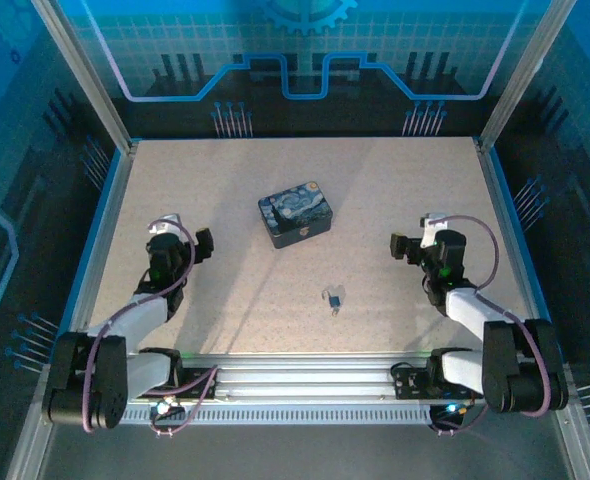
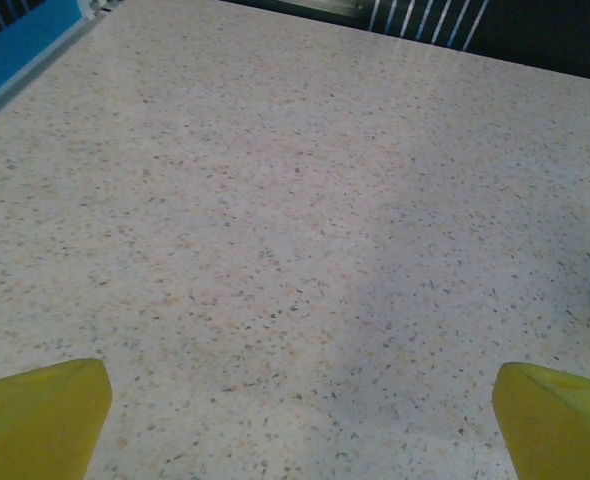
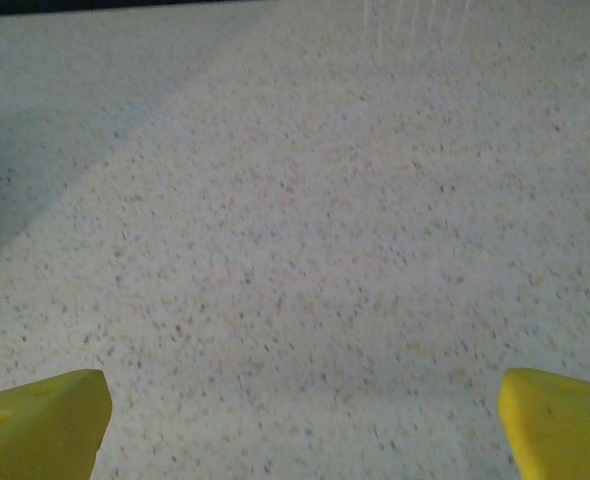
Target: Unlock the padlock with the key
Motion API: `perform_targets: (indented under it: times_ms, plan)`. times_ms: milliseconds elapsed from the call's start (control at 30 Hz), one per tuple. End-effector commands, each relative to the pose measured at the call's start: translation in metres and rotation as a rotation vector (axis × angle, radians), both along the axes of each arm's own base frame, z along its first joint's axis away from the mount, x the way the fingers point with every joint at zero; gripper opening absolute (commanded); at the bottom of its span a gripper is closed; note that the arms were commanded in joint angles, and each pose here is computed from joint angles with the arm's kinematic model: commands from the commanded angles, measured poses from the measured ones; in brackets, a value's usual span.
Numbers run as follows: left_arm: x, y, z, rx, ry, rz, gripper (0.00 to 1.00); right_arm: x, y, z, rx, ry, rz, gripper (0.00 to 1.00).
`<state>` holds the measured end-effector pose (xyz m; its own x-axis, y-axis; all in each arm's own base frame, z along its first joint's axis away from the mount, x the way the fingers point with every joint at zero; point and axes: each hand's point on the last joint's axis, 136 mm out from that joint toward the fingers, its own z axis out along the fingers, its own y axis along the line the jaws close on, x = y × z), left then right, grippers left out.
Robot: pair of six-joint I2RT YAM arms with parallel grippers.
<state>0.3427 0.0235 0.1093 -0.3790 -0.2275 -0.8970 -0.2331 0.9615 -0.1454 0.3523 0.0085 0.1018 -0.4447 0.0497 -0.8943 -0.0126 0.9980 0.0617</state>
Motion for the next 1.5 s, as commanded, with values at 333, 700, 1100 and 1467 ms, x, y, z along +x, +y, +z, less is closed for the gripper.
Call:
perform_targets:
  times_ms: [333, 700, 1100, 1467]
  plan:
    - [0.031, -0.010, 0.011, 0.007, -0.098, -0.125, 0.99, 0.029, 0.010, 0.006, -0.057, -0.155, 0.082, 1.00]
    - [0.052, -0.023, -0.012, 0.018, -0.125, -0.226, 0.99, 0.044, 0.017, -0.007, -0.096, -0.072, 0.096, 1.00]
    - [0.054, -0.027, -0.014, 0.019, -0.097, -0.248, 0.99, 0.045, 0.017, -0.007, -0.099, -0.071, 0.096, 1.00]
    - [0.054, -0.027, -0.015, 0.019, -0.097, -0.250, 0.99, 0.045, 0.022, -0.008, -0.116, -0.063, 0.110, 1.00]
